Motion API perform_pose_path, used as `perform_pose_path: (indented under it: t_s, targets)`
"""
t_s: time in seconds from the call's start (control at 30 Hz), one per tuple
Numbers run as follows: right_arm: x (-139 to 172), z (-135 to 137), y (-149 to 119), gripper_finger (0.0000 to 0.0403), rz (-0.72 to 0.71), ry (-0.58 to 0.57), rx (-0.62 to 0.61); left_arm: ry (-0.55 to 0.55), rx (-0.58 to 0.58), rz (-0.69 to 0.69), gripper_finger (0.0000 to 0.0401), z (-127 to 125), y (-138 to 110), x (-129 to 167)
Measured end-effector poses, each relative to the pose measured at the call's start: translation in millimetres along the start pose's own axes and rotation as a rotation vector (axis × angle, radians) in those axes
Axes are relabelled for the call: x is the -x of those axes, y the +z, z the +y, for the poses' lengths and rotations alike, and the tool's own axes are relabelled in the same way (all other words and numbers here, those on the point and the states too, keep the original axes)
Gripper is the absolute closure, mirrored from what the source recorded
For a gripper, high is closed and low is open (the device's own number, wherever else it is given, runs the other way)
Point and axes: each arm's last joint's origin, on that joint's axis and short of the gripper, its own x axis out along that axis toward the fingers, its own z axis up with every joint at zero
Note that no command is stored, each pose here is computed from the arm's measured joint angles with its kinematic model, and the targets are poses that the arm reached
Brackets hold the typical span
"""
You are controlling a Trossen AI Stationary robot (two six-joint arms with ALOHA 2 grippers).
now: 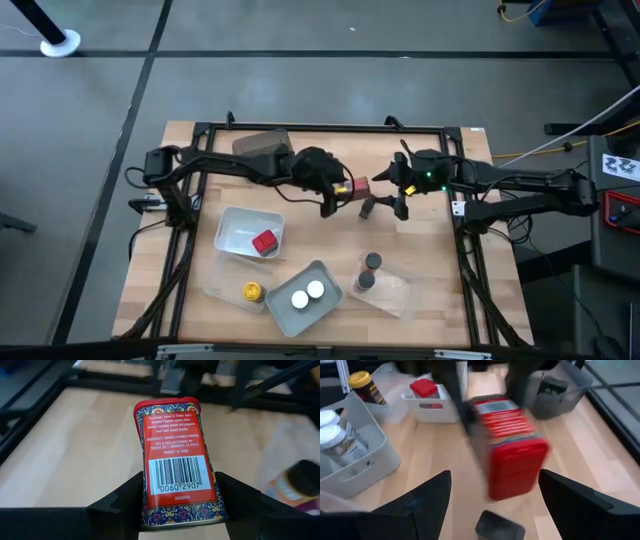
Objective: Sort spices by type
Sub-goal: Put the red seasoning can into the white bin
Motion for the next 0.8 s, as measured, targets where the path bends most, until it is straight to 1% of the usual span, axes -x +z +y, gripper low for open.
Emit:
perform_pose_path:
  t_s: [0.13, 0.3, 0.4, 0.5, 0.67, 0.8]
  targets:
    - [-2.8, -0.5, 3.9, 0.0102, -0.036, -0.001, 0.004, -0.036, -0.026, -0.043, 0.0205, -17.6, 6.2, 4.9]
    - [-3.1, 0.1, 2.8, 0.0102, -0.026, 0.014, 0.004, -0.038, -0.039, -0.065, 0.0205, -32.5, 8.4, 6.7]
    - [-2.9, 1.8, 3.1, 0.0102, -0.029, 0.073, 0.004, -0.021, -0.048, -0.083, 0.0205, -39.4, 11.1, 10.4]
    - [-2.6, 3.1, 2.9, 0.0102, -0.029, 0.117, 0.005, -0.026, -0.058, -0.093, 0.0205, -43.1, 12.4, 12.1]
    - [8.0, 3.6, 4.8, 0.0102, -0.060, 0.096, 0.010, -0.028, -0.049, -0.096, 0.0205, -44.0, 13.4, 13.8]
    - [26.1, 4.8, 7.0, 0.0102, -0.114, 0.059, 0.017, -0.027, -0.047, -0.102, 0.0205, -44.2, 14.1, 14.2]
